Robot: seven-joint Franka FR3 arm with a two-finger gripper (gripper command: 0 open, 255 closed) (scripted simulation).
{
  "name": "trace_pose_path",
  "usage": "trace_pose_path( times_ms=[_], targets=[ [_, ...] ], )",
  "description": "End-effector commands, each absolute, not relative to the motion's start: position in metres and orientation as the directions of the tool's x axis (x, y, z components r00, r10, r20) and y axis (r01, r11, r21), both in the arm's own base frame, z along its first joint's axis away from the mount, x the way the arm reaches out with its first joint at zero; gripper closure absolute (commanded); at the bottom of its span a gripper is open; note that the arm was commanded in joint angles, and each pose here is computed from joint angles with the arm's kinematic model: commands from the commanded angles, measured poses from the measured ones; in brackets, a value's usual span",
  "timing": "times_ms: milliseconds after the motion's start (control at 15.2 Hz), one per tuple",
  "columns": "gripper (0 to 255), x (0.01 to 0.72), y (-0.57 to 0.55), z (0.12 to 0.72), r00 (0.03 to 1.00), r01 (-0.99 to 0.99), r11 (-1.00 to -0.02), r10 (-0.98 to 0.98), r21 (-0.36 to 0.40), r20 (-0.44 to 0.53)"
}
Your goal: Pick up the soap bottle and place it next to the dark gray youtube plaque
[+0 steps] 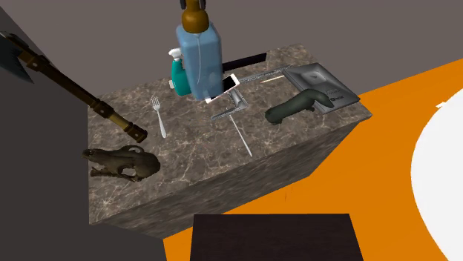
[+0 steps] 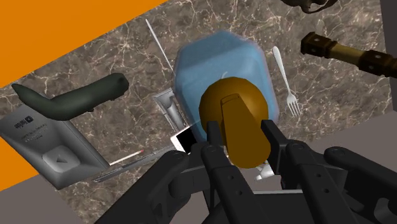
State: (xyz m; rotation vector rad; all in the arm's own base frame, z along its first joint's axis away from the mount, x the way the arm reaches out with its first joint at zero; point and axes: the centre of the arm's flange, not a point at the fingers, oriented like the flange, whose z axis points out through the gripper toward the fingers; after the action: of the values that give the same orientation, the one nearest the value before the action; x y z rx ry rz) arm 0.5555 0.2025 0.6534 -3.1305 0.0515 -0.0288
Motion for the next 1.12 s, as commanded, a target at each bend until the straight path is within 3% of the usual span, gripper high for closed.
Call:
trace_pose_path(
  times_ms=[0,1056],
  targets=[
    [255,0.568,0.185,0.642,0.999,-0.032,-0.999,-0.032,-0.011,0.019],
    [255,0.678,0.038,0.538,0.999,-0.032,-0.999,-0.032,-0.011,0.019]
  ],
)
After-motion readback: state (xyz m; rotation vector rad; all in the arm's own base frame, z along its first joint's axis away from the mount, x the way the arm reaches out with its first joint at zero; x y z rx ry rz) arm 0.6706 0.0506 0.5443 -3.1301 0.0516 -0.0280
